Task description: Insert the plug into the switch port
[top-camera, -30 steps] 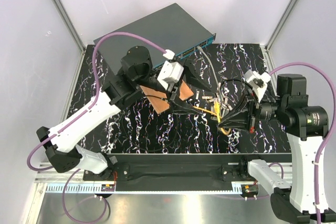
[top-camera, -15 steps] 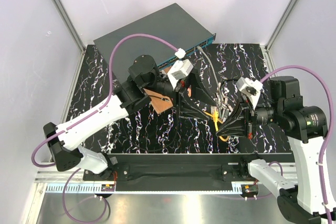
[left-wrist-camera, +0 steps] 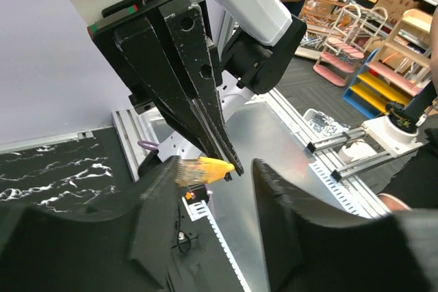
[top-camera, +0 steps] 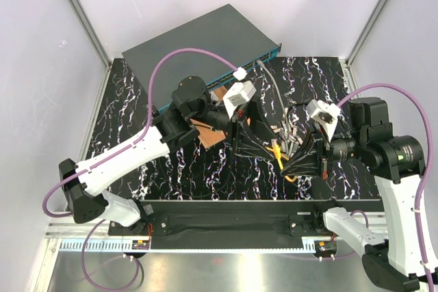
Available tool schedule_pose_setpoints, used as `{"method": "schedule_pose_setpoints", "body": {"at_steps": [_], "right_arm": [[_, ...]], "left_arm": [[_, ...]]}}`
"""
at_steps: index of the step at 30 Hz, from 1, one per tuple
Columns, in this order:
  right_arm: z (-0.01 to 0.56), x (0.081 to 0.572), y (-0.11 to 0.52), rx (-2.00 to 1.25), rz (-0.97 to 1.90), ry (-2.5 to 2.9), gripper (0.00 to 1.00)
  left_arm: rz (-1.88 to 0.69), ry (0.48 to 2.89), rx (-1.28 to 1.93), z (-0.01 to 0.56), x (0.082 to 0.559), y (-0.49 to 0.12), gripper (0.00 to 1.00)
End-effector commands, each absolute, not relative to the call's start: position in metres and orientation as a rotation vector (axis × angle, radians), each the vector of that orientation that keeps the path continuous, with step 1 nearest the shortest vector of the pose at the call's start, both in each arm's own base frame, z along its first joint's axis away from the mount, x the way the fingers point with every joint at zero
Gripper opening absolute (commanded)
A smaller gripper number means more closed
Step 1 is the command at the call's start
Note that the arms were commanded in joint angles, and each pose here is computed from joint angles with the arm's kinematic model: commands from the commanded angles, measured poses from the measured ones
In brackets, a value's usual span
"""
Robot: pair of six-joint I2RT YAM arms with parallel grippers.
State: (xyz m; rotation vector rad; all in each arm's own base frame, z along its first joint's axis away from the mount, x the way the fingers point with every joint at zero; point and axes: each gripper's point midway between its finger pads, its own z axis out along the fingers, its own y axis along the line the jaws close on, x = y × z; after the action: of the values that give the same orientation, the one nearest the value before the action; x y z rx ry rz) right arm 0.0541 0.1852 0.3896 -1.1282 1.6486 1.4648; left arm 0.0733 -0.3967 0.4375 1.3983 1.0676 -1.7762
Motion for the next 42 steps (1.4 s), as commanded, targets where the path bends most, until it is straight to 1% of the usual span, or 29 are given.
{"method": "schedule_pose_setpoints", "body": {"at_steps": [1,3,4,6,7,9,10,11,13,14,15,16,17,20,21,23,24,25,26,27,29,32,34,35,39,42], "right_arm": [[0.377,0.024,0.178,-1.031,1.616,1.866,0.00],[0.378,0.024,0.179,-1.035,1.617,1.863,0.00],[0.378,0.025,0.179,-1.032,1.620,1.867,0.00],[0.378,0.026,0.179,-1.034,1.624,1.869,0.00],[0.378,0.027,0.179,-1.035,1.623,1.868,0.00],[0.377,0.028,0.180,-1.037,1.619,1.871,0.00],[0.377,0.029,0.180,-1.033,1.614,1.876,0.00],[0.377,0.033,0.180,-1.027,1.591,1.882,0.07],[0.377,0.042,0.181,-1.020,1.540,1.888,0.29],[0.378,0.053,0.180,-1.015,1.455,1.892,0.55],[0.379,0.060,0.179,-1.012,1.402,1.893,0.64],[0.381,0.070,0.179,-0.998,1.344,1.894,0.68],[0.390,0.087,0.175,-0.981,1.207,1.867,0.71],[0.416,0.113,0.168,-0.952,0.976,1.740,0.77],[0.422,0.118,0.166,-0.948,0.931,1.713,0.81],[0.432,0.127,0.159,-0.957,0.814,1.650,0.84],[0.435,0.131,0.156,-0.952,0.773,1.640,0.88],[0.438,0.135,0.153,-0.947,0.737,1.631,0.94],[0.438,0.142,0.148,-0.943,0.681,1.632,0.94],[0.439,0.146,0.146,-0.937,0.656,1.636,0.94],[0.442,0.157,0.142,-0.914,0.604,1.644,0.90],[0.445,0.167,0.141,-0.907,0.572,1.622,0.81],[0.449,0.174,0.143,-0.898,0.564,1.597,0.79],[0.451,0.177,0.142,-0.896,0.551,1.587,0.77],[0.455,0.191,0.145,-0.904,0.536,1.567,0.73],[0.454,0.190,0.151,-0.947,0.565,1.548,0.70]], "left_arm": [[-1.800,0.995,1.404,0.449,0.065,-0.390,0.46],[-1.811,0.986,1.410,0.450,0.063,-0.389,0.41],[-1.814,0.985,1.412,0.450,0.063,-0.389,0.36],[-1.836,0.977,1.414,0.452,0.061,-0.388,0.29],[-1.845,0.981,1.416,0.451,0.060,-0.388,0.21],[-1.855,0.984,1.419,0.451,0.059,-0.388,0.12],[-1.861,0.990,1.419,0.449,0.059,-0.387,0.06],[-1.865,0.998,1.416,0.448,0.059,-0.387,0.00],[-1.877,1.017,1.413,0.446,0.057,-0.385,0.00],[-1.879,1.029,1.403,0.445,0.057,-0.384,0.00],[-1.880,1.057,1.379,0.446,0.059,-0.383,0.00],[-1.879,1.079,1.364,0.444,0.060,-0.382,0.00],[-1.857,1.106,1.304,0.449,0.067,-0.382,0.00],[-1.827,1.296,1.139,0.446,0.088,-0.384,0.00],[-1.817,1.395,1.027,0.447,0.101,-0.385,0.00],[-1.804,1.493,0.860,0.452,0.118,-0.384,0.00],[-1.791,1.548,0.806,0.449,0.122,-0.384,0.00],[-1.773,1.573,0.741,0.454,0.129,-0.383,0.00],[-1.703,1.703,0.574,0.444,0.148,-0.382,0.00],[-1.662,1.749,0.497,0.443,0.158,-0.382,0.00],[-1.608,1.750,0.395,0.452,0.174,-0.379,0.00],[-1.595,1.742,0.332,0.453,0.184,-0.381,0.00],[-1.622,1.737,0.302,0.457,0.186,-0.383,0.00],[-1.635,1.747,0.285,0.455,0.188,-0.387,0.00],[-1.666,1.722,0.257,0.458,0.193,-0.393,0.00],[-1.673,1.728,0.228,0.458,0.197,-0.395,0.00]]}}
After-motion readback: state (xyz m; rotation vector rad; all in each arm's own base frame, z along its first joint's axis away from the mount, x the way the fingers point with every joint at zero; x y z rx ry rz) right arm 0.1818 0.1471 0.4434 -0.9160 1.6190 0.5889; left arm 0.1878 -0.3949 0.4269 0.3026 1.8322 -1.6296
